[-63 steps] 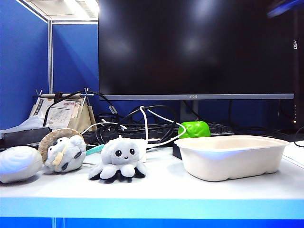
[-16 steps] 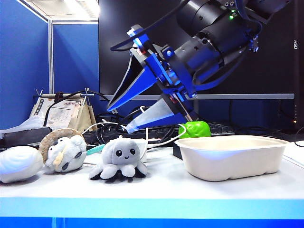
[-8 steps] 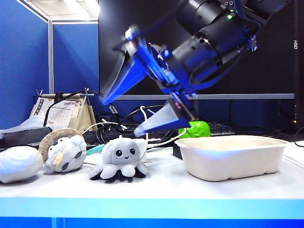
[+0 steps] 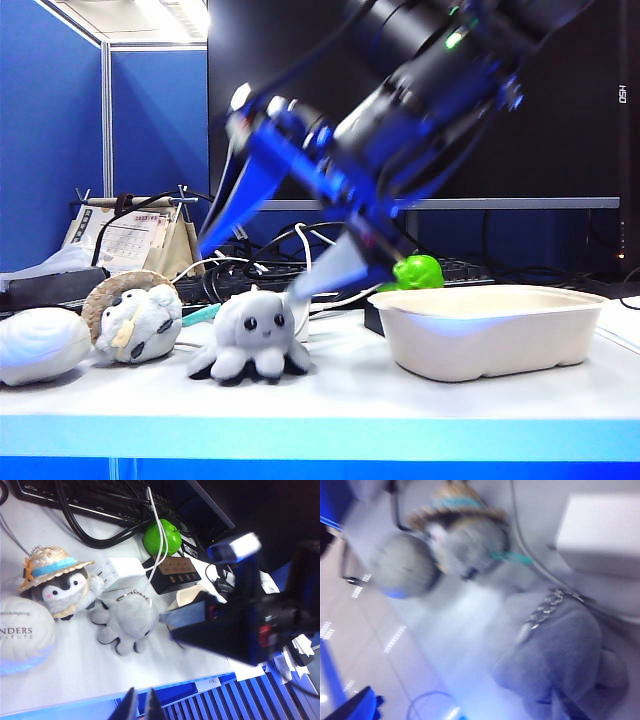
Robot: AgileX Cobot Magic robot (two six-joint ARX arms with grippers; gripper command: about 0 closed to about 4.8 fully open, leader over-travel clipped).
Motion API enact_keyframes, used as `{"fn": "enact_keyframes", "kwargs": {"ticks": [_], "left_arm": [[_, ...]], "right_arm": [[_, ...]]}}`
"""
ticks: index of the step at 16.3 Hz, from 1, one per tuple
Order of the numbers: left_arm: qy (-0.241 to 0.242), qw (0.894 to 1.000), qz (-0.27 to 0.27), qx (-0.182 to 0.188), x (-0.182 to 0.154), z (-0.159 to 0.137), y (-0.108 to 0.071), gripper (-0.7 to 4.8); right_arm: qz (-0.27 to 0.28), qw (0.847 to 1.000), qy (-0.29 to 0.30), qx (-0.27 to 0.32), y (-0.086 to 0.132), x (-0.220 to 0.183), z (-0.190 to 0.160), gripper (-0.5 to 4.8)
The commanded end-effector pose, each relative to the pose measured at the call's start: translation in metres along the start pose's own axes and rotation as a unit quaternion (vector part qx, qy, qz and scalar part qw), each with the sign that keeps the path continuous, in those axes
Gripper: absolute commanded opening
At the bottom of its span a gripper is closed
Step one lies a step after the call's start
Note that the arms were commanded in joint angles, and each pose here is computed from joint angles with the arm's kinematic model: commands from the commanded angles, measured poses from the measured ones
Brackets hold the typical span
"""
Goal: Identity fluffy octopus among items on the table, put them into the paper lunch box.
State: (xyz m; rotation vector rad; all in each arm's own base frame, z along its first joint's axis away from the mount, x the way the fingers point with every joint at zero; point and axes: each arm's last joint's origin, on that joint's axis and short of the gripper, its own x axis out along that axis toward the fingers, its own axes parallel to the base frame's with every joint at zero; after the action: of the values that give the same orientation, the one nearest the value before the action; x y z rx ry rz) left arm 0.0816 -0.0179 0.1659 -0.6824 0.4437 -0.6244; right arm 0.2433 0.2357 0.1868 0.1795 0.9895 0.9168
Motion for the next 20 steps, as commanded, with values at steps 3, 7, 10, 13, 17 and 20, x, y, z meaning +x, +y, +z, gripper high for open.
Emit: {"fn": "enact_keyframes", "kwargs": {"ticks": [3,7,10,13,17,20], "left_arm": [[-0.003,1.0,-0.01,0.005,-0.001,0.002,-0.002,0.35],[-0.004,1.0,-0.01,0.005,-0.001,0.002,-0.002,0.35],[-0.004,1.0,-0.01,0.005,-0.001,0.002,-0.002,0.35],[-0.004,1.0,-0.01,0.005,-0.001,0.002,-0.002,0.35],[-0.007,1.0,-0.013,0.009,-0.001,0.003,-0.003,0.35],[-0.008,1.0,-0.013,0.009,-0.001,0.003,-0.003,0.35]], "right_arm": [[-0.035,0.999,-0.012,-0.007,-0.003,0.005,0.002,4.79],[-0.04,0.998,-0.035,-0.018,0.002,0.002,0.016,4.79],[-0.09,0.995,-0.016,-0.027,0.0,0.006,0.019,4.79],[-0.101,0.994,-0.011,-0.035,0.006,0.011,0.015,4.79],[-0.112,0.992,0.004,-0.057,0.014,0.023,0.014,4.79],[-0.118,0.99,0.024,-0.067,0.014,0.033,0.014,4.79]]}}
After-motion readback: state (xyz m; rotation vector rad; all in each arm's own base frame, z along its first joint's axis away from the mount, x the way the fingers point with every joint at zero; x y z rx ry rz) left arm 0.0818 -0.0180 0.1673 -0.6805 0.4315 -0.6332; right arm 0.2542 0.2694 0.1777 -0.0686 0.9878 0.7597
